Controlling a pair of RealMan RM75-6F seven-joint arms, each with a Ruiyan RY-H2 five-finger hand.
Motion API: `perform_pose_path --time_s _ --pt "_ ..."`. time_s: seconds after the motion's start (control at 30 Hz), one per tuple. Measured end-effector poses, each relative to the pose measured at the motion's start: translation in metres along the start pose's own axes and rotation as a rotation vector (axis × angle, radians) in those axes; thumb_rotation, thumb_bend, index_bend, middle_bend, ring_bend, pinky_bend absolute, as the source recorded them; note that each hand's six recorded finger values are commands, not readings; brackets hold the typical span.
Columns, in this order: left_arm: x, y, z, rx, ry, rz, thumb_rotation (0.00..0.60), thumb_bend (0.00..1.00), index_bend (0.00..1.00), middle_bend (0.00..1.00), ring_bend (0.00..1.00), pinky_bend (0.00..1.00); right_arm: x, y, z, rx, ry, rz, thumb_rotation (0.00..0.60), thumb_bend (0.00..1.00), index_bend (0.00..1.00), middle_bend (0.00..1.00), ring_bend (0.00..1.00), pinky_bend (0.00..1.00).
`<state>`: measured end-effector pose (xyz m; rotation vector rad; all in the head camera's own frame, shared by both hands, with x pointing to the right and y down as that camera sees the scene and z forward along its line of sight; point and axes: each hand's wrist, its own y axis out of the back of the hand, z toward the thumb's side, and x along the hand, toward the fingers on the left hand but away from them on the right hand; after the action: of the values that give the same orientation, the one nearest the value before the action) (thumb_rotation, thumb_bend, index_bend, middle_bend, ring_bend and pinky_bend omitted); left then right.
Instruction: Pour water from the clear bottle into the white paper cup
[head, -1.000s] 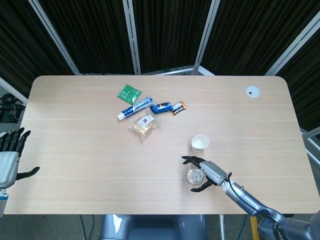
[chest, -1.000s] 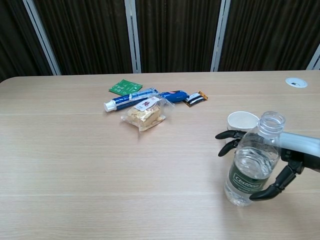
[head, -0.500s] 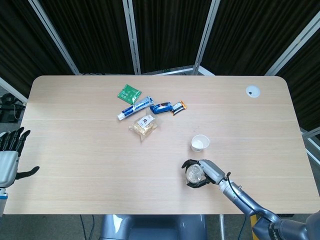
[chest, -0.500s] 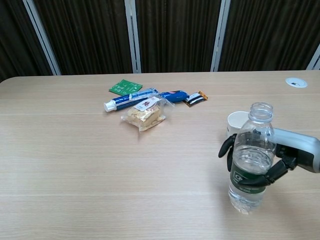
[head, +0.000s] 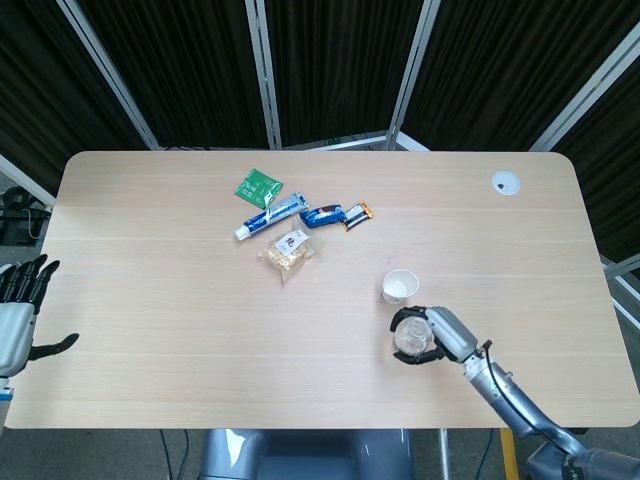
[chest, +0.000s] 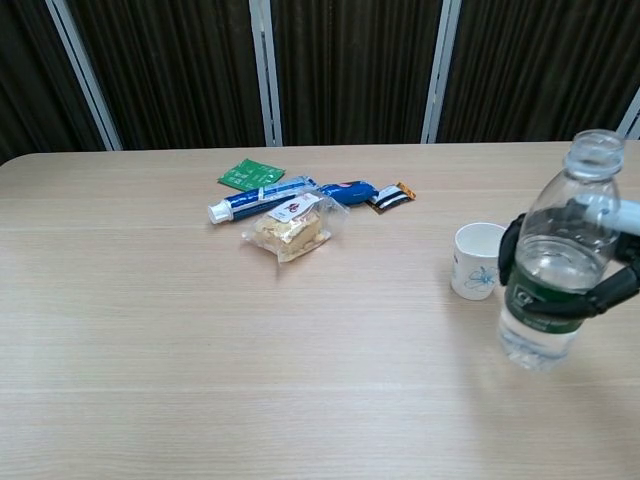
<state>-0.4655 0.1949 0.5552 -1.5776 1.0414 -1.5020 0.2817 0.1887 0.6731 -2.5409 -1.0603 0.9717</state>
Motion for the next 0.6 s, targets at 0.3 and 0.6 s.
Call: perform_pose_path --time_s 0.3,0.6 --pt "-0.004 0.004 0.005 -0.017 -0.023 0.005 0.6 0.0 0.0 0.0 0.0 0.0 0.007 0.059 -0.023 0.268 -0.108 -0.151 0.6 0.48 0.47 0.58 0.53 0.48" --pt "-0.005 0.006 0.008 -0.017 -0.03 0.008 0.6 0.0 0.0 0.0 0.0 0.0 -0.004 0.096 -0.051 0.674 -0.27 -0.227 0.6 0.5 0.47 0.59 0.53 0.49"
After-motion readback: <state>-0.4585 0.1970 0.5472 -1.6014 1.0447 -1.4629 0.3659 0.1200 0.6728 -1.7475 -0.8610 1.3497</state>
